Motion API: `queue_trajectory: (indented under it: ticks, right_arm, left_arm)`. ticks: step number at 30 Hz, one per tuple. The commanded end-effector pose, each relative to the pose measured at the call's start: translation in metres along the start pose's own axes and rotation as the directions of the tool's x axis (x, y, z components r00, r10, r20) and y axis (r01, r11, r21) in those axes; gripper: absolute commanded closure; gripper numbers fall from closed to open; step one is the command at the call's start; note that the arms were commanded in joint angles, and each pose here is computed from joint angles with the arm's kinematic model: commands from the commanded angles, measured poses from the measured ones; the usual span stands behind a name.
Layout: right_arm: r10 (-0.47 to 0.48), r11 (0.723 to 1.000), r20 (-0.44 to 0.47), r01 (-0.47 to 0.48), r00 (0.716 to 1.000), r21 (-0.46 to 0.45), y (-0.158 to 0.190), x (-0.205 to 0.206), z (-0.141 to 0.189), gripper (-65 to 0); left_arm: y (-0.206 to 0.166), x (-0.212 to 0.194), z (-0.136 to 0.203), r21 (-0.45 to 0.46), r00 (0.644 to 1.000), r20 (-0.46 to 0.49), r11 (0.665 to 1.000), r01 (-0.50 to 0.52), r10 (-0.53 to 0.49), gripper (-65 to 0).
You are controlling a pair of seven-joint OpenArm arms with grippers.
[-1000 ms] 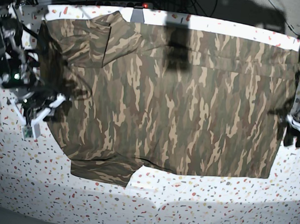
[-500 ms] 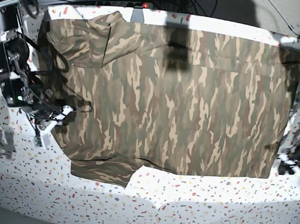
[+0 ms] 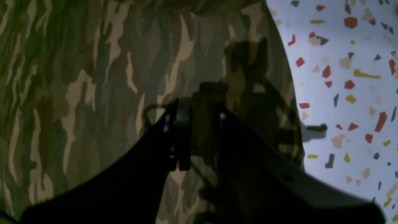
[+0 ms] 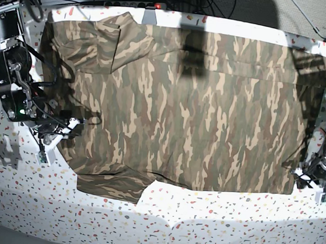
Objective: Fold the T-shirt properly
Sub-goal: 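Move both grippers to the shirt's side edges and grasp them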
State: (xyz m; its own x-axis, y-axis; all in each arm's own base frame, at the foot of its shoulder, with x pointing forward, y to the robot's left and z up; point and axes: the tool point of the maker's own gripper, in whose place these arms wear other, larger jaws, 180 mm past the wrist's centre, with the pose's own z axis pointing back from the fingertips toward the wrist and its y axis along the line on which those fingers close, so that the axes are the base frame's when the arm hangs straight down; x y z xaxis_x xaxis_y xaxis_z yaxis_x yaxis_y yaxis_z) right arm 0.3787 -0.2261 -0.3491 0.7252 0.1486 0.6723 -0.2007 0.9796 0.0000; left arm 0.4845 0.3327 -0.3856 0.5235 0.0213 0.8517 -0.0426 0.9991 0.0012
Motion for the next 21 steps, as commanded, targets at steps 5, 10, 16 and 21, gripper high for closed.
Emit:
queue_trajectory:
  ticks: [5, 10, 16, 21]
  right_arm:
    - [0.013, 1.0, 0.033, -0.012, 0.999, -0.022, -0.012, 0.016, 0.009, -10.4]
    - [0.029, 0.998, 0.026, -0.028, 0.999, -0.05, -0.025, 0.016, 0.014, -10.4]
    - [0.045, 0.996, 0.018, -0.044, 0.999, -0.08, -0.039, 0.016, 0.02, -10.4]
    - [0.047, 0.995, 0.017, -0.046, 0.999, -0.084, -0.041, 0.016, 0.021, -10.4]
  left_arm:
    - [0.011, 0.008, 0.002, 0.02, 1.0, 0.011, 0.999, -0.028, 0.027, -21.4]
    - [0.011, -0.019, 0.006, 0.022, 0.999, -0.031, 0.999, -0.028, 0.028, -21.4]
    - [0.012, -0.041, 0.009, 0.023, 0.997, -0.07, 0.999, -0.026, 0.027, -21.4]
    - [-0.004, -0.05, 0.011, -0.059, 0.994, -0.102, 0.997, -0.043, 0.037, -18.2]
